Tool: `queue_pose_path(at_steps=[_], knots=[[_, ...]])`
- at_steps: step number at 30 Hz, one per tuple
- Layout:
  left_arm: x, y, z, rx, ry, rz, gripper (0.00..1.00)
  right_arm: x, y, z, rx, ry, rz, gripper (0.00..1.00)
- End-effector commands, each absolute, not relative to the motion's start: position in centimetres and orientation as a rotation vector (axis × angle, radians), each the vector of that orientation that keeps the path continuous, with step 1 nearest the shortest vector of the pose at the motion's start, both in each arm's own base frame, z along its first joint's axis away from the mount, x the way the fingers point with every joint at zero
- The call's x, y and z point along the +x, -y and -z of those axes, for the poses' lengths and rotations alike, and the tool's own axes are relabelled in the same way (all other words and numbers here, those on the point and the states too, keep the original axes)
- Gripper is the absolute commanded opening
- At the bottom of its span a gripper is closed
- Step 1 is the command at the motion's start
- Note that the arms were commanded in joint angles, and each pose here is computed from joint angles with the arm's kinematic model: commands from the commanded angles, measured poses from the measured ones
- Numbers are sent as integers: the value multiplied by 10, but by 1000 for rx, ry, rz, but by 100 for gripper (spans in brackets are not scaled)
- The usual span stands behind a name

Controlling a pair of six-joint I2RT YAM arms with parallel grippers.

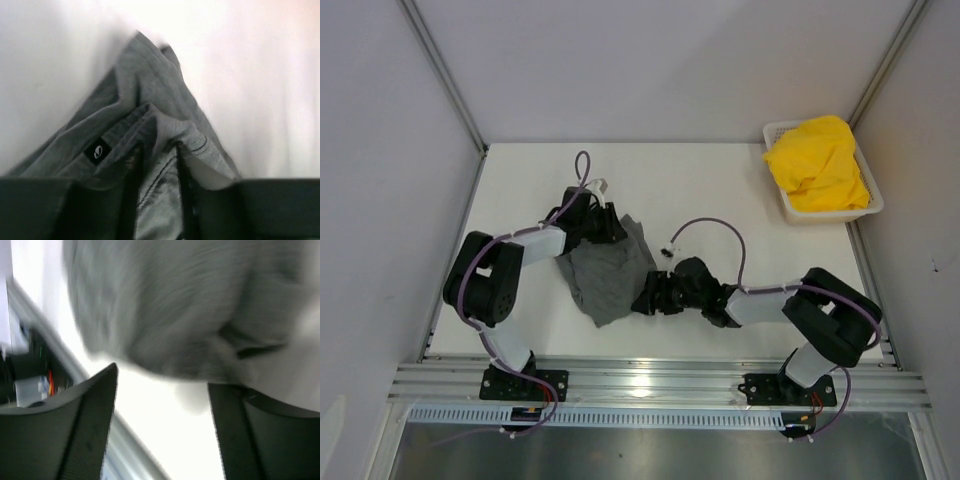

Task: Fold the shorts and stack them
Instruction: Fold the shorts

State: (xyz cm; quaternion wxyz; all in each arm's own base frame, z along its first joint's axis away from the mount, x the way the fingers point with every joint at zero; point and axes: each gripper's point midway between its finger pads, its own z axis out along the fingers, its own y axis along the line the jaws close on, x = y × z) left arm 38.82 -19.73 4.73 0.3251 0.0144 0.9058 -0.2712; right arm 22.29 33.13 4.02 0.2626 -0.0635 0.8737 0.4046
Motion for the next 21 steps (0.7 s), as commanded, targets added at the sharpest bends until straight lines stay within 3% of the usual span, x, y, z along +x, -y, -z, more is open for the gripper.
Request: queue_pose_path(at_steps=[1, 2, 5, 11, 15, 21], knots=[[398, 211, -87, 123, -2266, 719, 48, 198, -326, -34, -170, -2403, -979, 77], [400, 209, -95, 112, -2250, 705, 64, 200, -326, -45, -159, -2380, -1001, 78], [404, 196, -121, 60, -2244, 617, 80, 203, -323, -61, -166, -2365, -1002, 80], [392, 169, -175, -38, -2173, 509, 90, 225, -317, -86, -187, -2335, -995, 81], [362, 153, -179, -163, -2177, 509, 91, 246, -316, -90, -252, -2344, -1085, 81], [310, 129, -135, -314, -2234, 479, 95, 278, -323, -79, -327, -2360, -1154, 83]])
